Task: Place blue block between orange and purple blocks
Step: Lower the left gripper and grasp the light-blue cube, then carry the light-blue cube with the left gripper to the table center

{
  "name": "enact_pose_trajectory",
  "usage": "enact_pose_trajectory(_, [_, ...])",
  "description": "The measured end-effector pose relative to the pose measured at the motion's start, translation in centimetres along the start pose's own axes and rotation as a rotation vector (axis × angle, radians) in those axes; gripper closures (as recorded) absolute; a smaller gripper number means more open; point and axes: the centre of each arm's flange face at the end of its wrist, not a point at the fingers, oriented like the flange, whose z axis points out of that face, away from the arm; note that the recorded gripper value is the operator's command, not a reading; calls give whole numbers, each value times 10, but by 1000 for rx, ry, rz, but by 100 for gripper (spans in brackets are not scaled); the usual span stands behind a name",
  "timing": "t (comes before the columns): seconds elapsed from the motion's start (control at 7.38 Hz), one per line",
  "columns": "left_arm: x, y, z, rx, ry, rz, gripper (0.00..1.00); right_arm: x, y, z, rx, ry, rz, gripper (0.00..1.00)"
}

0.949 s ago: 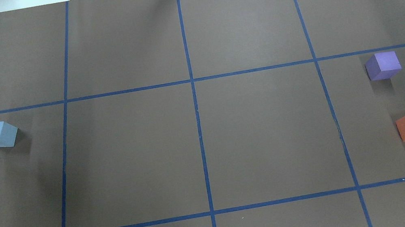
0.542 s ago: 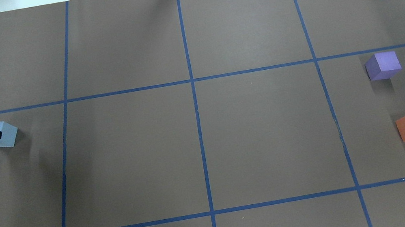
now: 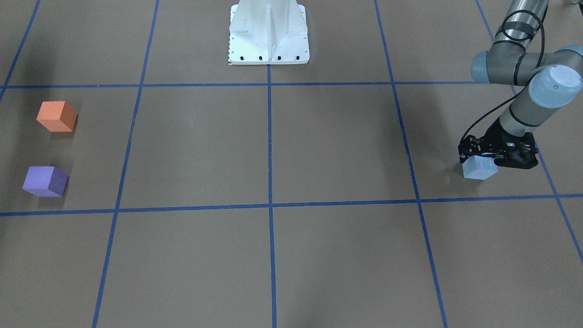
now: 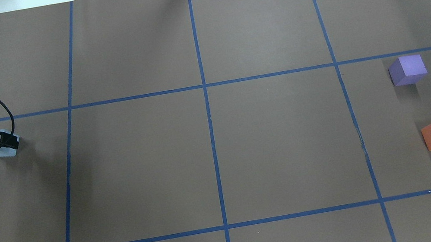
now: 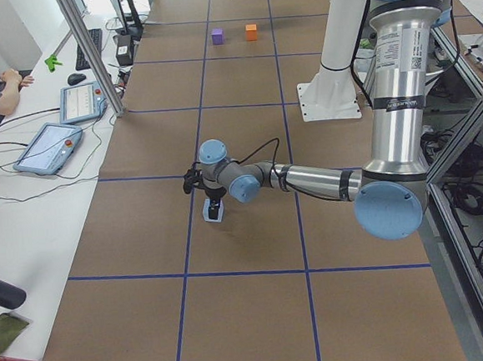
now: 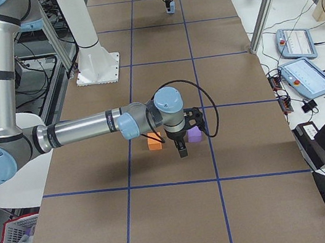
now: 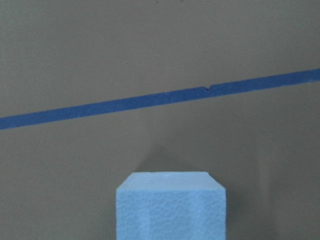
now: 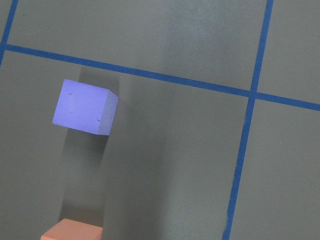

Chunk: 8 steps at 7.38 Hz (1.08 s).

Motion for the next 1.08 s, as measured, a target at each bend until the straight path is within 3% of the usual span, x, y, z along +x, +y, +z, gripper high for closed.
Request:
enact_pose_trajectory(0.14, [6, -5, 4, -4, 1, 6, 78, 0, 0, 0, 0, 0, 0, 0])
enact_pose_trajectory(0.41, [17, -9, -2, -2, 20, 14, 79, 0, 0, 0, 1, 0, 1, 0])
enact_pose_trajectory(0.68, [54, -19, -33, -13, 74, 11, 78, -1, 0, -1, 1, 0, 0, 0])
enact_pose_trajectory(1.08, [183, -74, -84, -29, 121, -142, 77, -1, 0, -1, 1, 0, 0, 0])
